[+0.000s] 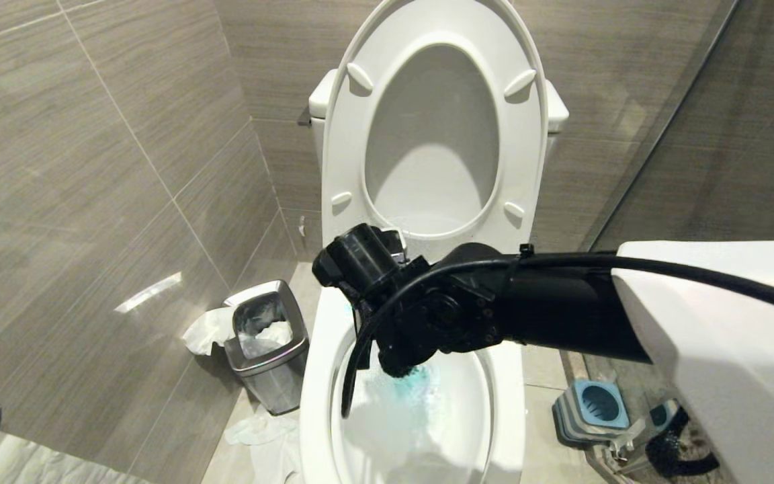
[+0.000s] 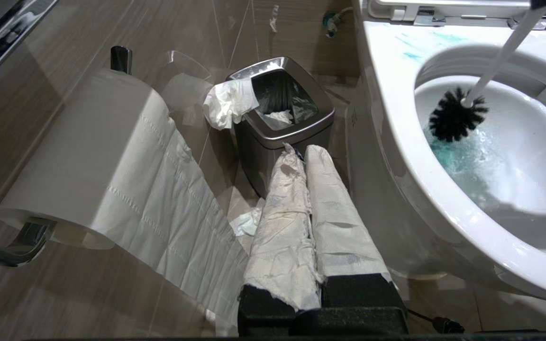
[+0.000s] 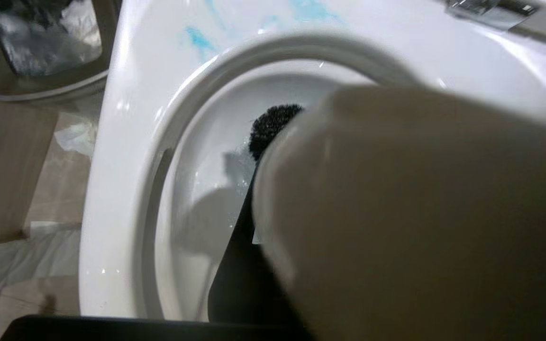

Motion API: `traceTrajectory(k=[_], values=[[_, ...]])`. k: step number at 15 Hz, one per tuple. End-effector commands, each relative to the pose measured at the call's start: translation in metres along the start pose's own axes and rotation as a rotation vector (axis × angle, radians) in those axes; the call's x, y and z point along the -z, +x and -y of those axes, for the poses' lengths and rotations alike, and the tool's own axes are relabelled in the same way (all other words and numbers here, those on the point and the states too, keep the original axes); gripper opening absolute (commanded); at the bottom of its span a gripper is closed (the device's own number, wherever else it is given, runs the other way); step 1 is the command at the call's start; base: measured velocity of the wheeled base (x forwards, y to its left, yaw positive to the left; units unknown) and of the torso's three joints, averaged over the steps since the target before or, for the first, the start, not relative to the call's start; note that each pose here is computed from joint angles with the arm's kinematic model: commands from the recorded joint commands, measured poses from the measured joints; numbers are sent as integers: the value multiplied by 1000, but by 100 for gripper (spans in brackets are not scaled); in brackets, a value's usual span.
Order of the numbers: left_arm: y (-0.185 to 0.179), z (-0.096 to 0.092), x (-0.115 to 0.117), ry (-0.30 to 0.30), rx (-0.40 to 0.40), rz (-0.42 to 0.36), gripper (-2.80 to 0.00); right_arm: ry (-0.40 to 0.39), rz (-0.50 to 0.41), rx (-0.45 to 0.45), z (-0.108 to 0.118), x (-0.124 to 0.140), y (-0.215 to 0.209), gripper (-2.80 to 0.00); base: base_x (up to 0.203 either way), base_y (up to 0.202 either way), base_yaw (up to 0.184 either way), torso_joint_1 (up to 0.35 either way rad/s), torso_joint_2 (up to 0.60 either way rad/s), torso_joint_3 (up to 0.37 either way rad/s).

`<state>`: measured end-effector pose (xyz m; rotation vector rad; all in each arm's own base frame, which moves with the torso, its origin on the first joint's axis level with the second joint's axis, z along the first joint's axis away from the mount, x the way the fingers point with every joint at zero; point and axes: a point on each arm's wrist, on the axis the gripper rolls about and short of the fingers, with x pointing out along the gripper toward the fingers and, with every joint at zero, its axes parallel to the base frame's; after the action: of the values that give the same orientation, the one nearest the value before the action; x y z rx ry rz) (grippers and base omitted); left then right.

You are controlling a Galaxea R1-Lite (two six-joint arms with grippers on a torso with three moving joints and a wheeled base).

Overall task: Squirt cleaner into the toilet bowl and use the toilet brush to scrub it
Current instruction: Scrub the toilet bowl

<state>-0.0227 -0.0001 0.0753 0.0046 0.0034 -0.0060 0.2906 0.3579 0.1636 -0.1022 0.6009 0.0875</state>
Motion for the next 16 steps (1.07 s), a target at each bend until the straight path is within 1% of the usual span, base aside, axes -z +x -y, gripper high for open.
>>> traceTrajectory(k=[1,3,4,6,8,9,11,13,16], values=[[0,0,0,0,0,0,-280,-15,-19,-13,-8,11,-9,-280,0,0,0,0,0,0],[0,0,0,0,0,0,-280,6,-52,-16,-3,16,-33,-280,0,0,0,0,0,0],[0,0,0,0,-1,0,-280,8,-79,-4,3,22,-44,-280,0,0,0,0,0,0],[0,0,0,0,0,0,-280,2,-125,24,19,36,-59,-280,0,0,0,0,0,0],[0,0,0,0,-1,0,-280,14,-155,55,42,45,-73,-280,0,0,0,0,0,0],[0,0,0,0,0,0,-280,43,-157,77,54,42,-73,-280,0,0,0,0,0,0],[0,0,0,0,0,0,-280,92,-141,114,65,28,-60,-280,0,0,0,0,0,0],[0,0,0,0,0,0,-280,114,-132,135,63,20,-42,-280,0,0,0,0,0,0],[0,0,0,0,0,0,-280,132,-111,132,45,11,-15,-280,0,0,0,0,0,0]])
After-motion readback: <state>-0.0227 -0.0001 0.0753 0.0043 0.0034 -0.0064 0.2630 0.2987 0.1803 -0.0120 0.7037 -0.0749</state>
